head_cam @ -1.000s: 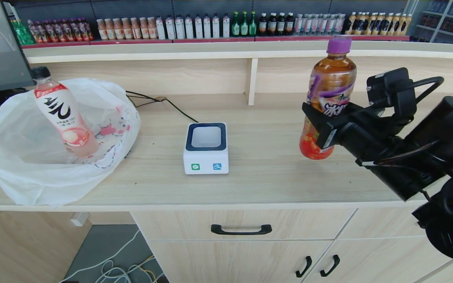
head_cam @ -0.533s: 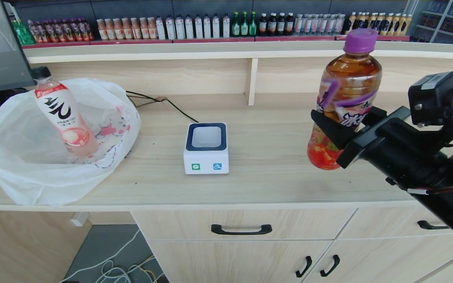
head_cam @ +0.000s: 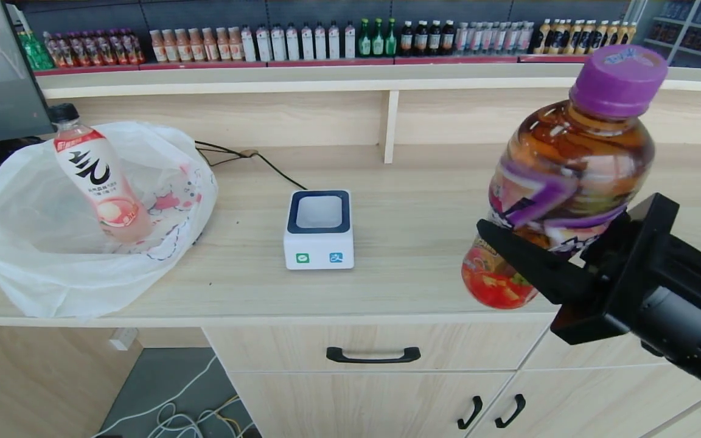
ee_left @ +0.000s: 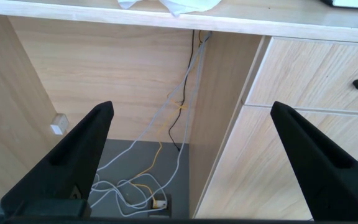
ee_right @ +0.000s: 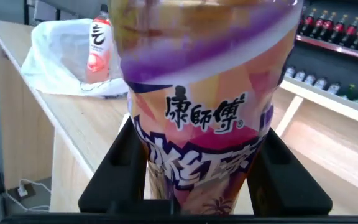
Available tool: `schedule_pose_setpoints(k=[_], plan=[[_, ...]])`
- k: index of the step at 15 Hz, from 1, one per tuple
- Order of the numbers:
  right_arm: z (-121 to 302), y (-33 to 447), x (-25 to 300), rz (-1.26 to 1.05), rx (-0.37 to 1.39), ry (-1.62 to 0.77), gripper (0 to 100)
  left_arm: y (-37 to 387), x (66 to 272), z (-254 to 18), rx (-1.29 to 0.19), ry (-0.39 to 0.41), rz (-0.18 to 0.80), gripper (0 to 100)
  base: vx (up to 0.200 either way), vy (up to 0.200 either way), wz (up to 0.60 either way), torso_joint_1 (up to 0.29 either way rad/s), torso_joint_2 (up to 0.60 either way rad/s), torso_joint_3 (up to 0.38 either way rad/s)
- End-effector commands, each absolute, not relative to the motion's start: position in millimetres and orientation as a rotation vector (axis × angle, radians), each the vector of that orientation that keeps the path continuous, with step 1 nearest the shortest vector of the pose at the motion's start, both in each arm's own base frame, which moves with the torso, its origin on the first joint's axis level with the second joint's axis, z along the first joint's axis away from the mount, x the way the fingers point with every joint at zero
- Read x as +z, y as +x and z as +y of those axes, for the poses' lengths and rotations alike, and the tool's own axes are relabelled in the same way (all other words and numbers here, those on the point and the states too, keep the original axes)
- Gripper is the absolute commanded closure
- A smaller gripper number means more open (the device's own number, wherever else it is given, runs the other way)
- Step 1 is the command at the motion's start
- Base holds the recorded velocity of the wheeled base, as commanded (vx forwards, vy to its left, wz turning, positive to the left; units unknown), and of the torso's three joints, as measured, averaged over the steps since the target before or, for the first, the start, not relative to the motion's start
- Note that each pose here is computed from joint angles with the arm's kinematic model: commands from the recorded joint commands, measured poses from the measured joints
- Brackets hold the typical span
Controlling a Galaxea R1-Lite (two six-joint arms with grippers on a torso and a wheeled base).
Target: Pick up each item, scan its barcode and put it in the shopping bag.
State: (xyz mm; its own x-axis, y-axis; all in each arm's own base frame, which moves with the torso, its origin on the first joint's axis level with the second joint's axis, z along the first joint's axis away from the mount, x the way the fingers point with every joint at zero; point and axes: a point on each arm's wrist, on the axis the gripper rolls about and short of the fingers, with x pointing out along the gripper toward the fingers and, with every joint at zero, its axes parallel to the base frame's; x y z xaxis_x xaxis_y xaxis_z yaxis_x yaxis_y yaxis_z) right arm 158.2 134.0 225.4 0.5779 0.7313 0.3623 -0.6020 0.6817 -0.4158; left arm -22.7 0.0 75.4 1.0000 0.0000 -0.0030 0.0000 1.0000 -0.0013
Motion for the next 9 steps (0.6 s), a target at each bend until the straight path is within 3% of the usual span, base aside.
schedule_pose_setpoints(k=[1,5,9], plan=[[134.2,152.6,218.9,-0.542,0.821,-0.299,100,-22.7,75.4,0.0,0.0,-0.002,0.003,0,0.0,0.0,0.0,0.0,0.0,0.0],[153.8,152.7,217.5,-0.672,0.996,-0.449,100,-22.7,75.4,0.0,0.0,-0.002,0.003,0,0.0,0.0,0.0,0.0,0.0,0.0],[166.8,152.7,219.9,-0.771,1.016,-0.547,100,-22.7,75.4,0.0,0.0,-0.002,0.003,0,0.0,0.0,0.0,0.0,0.0,0.0]])
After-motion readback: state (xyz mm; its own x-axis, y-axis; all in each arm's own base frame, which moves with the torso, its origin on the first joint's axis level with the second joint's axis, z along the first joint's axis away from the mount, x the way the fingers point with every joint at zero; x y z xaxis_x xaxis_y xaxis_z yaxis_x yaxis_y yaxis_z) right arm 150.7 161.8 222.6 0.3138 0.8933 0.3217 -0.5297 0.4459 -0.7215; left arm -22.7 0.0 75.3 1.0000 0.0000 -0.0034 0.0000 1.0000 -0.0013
